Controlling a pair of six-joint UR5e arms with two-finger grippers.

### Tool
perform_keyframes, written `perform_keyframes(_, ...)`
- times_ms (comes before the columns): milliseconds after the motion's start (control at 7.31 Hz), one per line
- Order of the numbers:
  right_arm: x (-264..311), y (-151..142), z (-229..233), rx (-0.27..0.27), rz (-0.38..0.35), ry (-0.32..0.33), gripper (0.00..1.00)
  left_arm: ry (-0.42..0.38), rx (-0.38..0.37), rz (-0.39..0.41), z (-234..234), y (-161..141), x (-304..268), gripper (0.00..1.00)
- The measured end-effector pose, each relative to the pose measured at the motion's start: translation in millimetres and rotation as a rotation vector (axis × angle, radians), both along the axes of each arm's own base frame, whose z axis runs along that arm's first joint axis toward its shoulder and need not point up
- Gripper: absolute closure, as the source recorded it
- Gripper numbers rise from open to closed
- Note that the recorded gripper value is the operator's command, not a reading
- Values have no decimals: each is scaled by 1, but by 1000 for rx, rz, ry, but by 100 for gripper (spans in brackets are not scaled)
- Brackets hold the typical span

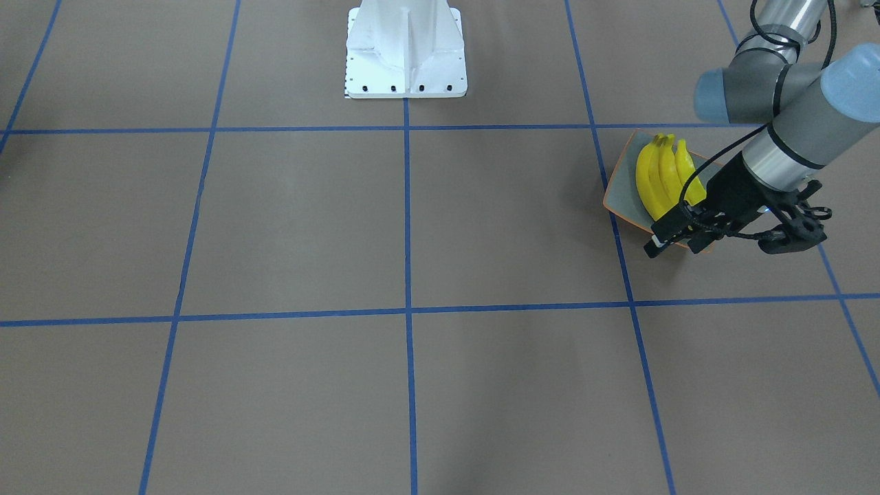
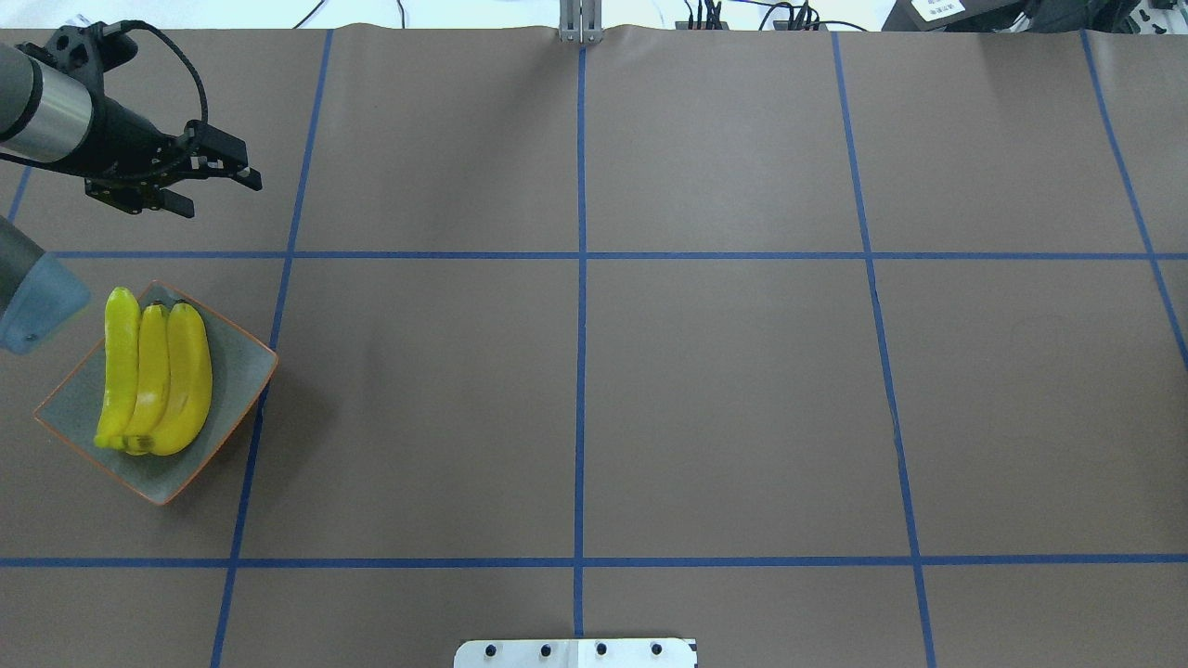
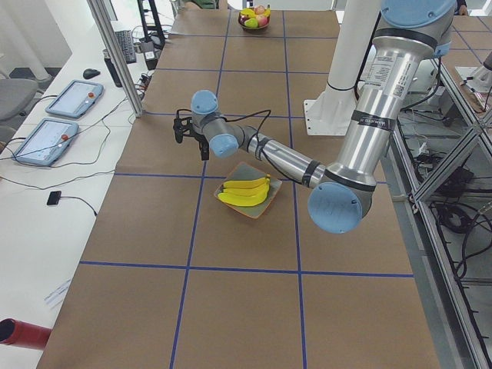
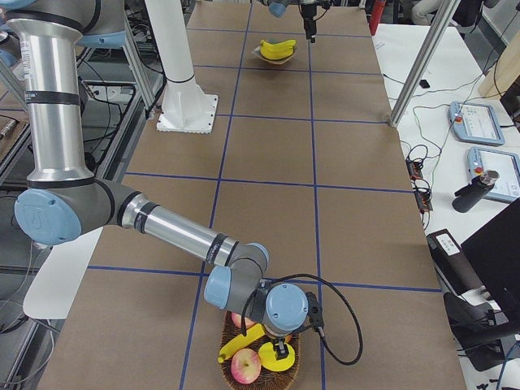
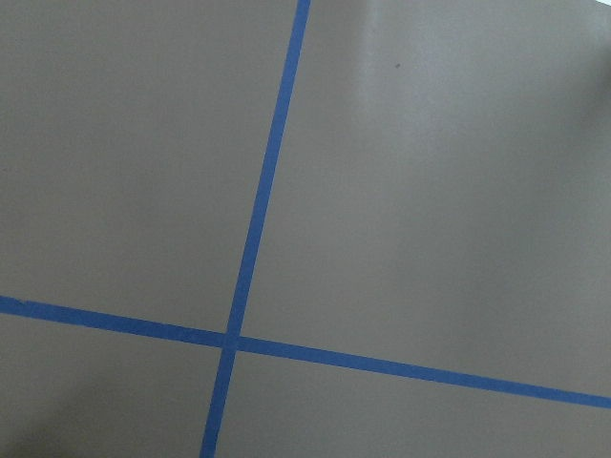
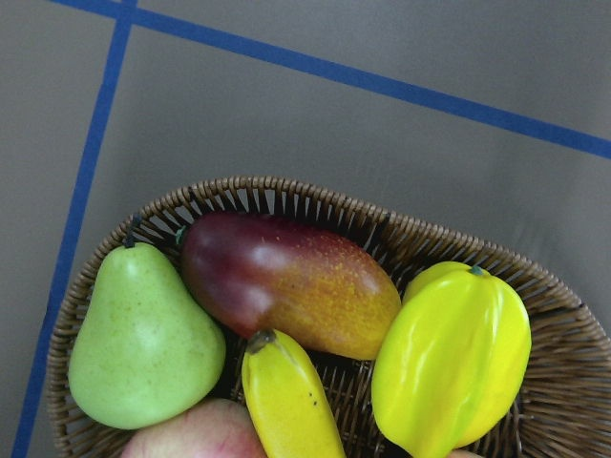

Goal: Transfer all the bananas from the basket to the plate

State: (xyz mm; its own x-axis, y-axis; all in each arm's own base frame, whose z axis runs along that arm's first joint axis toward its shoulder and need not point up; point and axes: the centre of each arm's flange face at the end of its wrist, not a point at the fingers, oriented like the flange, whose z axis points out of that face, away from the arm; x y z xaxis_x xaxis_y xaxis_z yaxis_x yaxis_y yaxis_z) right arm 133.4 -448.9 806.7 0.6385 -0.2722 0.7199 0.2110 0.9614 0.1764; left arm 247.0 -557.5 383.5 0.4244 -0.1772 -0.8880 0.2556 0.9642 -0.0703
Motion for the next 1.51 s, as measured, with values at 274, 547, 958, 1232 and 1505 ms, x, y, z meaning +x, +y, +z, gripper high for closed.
perform_keyframes(274,-13,-3,-2,9,-7,-56,1,-1,-1,3,1,1,2,0)
perform_keyframes(547,-32,-6,0,5,-41,-71,1,-3,-5,8,3,1,5,0)
perform_keyframes(958,-49,-4,11,-22,-80,-64,2,-3,-5,14,4,3,8,0)
perform_keyframes(1232,-48,-5,18,-35,-94,-26,5,0,-2,15,2,4,8,0)
perform_keyframes(1505,-46,-3,23,-48,-101,7,8,2,1,16,0,5,8,0)
